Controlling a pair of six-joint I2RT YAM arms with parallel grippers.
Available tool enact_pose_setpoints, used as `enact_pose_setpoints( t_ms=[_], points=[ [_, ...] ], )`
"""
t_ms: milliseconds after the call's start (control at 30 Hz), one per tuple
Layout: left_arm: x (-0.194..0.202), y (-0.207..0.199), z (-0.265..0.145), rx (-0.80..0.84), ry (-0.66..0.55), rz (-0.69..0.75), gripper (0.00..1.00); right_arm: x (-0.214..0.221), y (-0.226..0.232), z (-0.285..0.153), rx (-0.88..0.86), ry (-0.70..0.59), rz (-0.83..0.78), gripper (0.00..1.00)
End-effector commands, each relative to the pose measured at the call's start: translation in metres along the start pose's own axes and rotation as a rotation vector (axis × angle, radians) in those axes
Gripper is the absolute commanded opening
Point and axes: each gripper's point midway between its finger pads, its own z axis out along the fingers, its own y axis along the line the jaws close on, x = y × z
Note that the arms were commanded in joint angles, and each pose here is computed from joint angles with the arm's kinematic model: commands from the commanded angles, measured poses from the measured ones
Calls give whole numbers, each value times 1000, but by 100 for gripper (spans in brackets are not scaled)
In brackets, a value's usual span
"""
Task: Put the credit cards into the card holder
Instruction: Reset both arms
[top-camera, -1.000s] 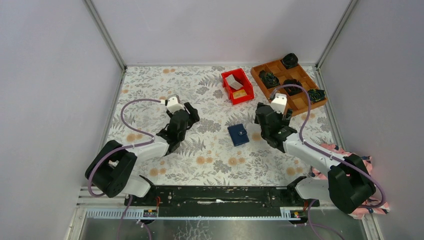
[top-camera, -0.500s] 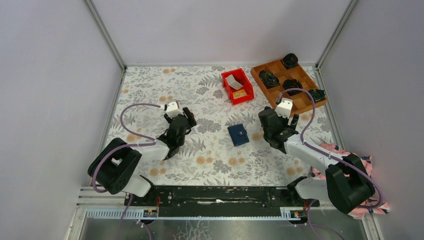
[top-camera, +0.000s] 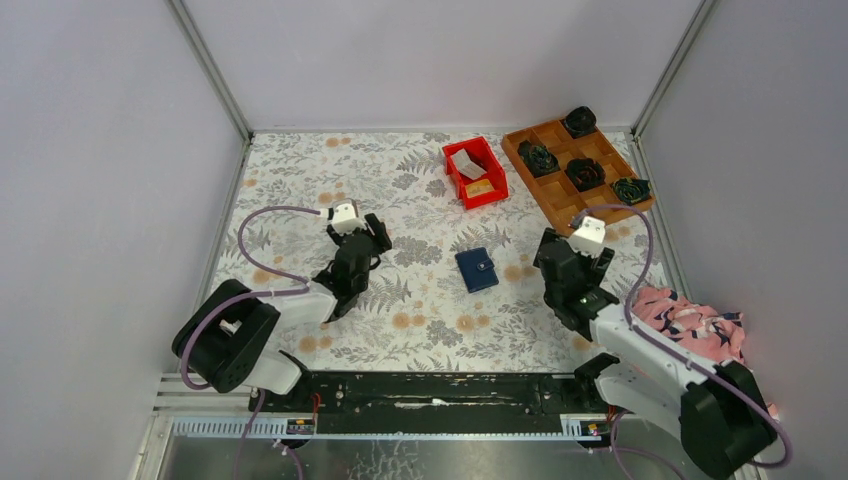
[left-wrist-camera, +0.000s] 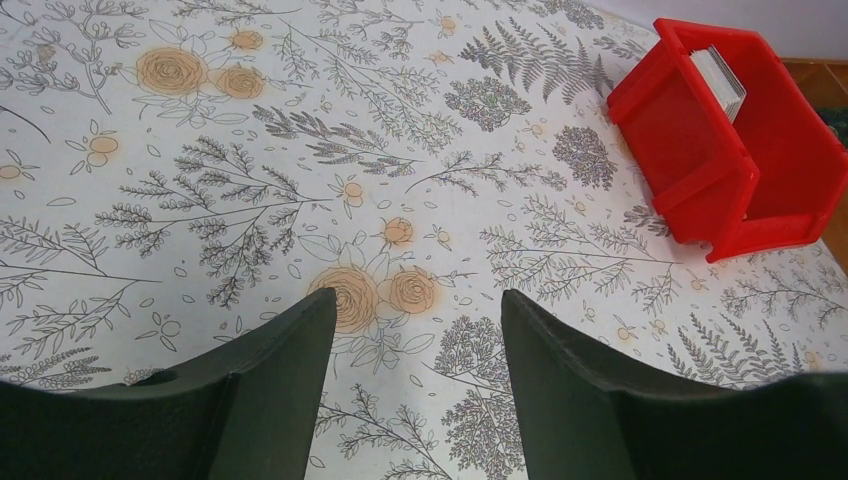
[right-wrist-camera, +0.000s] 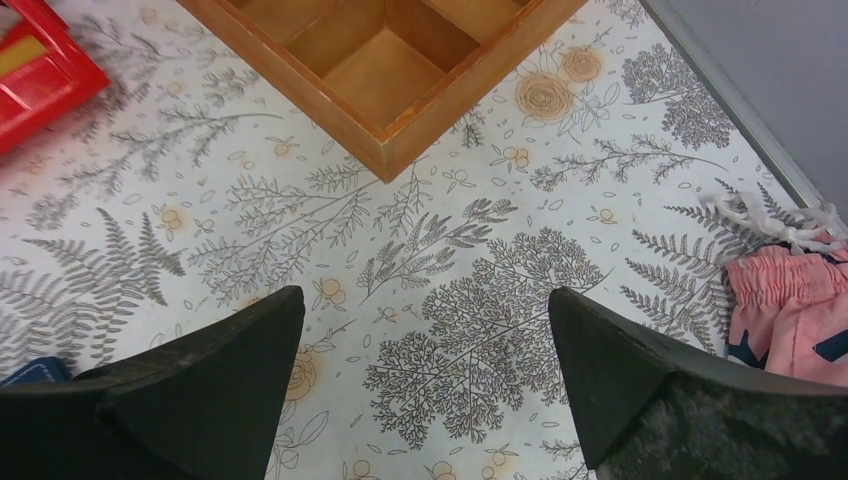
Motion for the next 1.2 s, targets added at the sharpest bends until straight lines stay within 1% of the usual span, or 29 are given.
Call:
enact_pose_setpoints(
  t_ms=[0,133,500,800,833,1167],
  points=[
    [-18,-3,-2,1,-81,7,69,-20,-2,-6,-49,-104,95,99],
    [-19,-3,-3,1,-92,18,69,-24,-3,-10,-62,-127,117,99],
    [-22,-3,-7,4,-104,24,69,-13,-1,-6,-62,-101,104,99],
    [-23,-3,-8,0,-108,27,70,-13,1,-7,-89,-109,98,99],
    [-5,-2,-5,6,-38,46,69,-2,-2,-7,-77,-67,61,99],
    [-5,-2,-5,6,-38,46,69,-2,-2,-7,-77,-67,61,99]
  ],
)
